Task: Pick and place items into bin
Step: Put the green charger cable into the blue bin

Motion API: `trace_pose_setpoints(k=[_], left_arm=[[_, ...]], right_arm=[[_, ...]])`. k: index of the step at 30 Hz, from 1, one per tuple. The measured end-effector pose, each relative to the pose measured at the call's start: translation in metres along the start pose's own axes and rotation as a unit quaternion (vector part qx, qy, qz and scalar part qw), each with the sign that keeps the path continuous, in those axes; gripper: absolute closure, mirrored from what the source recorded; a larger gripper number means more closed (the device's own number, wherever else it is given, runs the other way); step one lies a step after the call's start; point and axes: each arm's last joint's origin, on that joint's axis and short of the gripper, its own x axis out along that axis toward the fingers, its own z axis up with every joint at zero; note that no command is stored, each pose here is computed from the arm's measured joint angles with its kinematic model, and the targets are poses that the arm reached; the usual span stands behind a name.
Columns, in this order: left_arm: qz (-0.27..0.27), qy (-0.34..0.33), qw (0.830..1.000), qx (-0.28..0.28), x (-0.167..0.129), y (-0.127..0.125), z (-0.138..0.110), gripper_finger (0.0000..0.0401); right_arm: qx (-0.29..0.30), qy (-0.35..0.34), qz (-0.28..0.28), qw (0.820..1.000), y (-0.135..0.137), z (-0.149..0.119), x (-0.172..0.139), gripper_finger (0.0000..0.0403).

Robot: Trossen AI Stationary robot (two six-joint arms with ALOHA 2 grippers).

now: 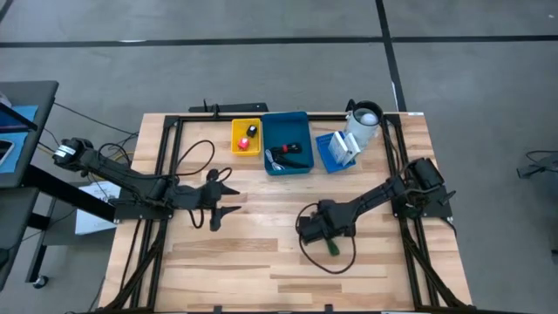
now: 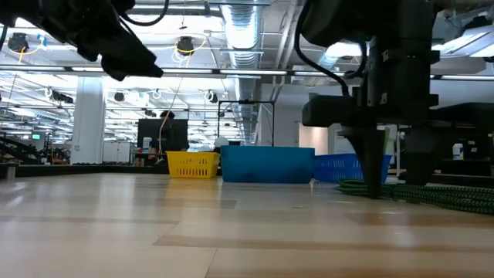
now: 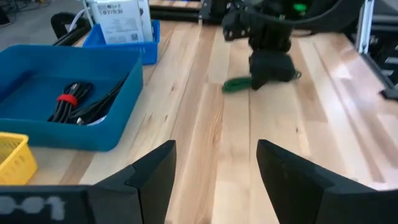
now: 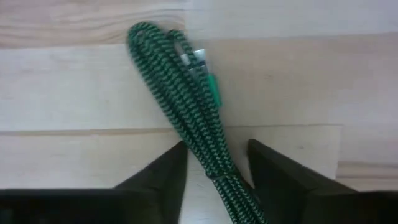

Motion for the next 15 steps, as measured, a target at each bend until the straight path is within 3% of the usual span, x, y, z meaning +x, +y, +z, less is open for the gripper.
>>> trace_pose_setpoints(k=[7, 9, 15], left_arm=[[0.009, 0.036, 0.999, 0.018, 0.0, 0.002, -0.007, 0.0189], [0.011, 0.045, 0.999, 0.022, 0.0, 0.002, -0.009, 0.0189], [0.016, 0.068, 0.997, 0.033, -0.001, 0.004, -0.014, 0.0189]], right_arm=[[0.027, -0.064, 0.015, 0.997, -0.006, -0.01, 0.0, 0.0376], [0.026, -0.086, 0.023, 0.996, -0.003, -0.01, -0.003, 0.0387], [0.024, -0.146, 0.037, 0.988, 0.016, 0.007, -0.027, 0.0368]])
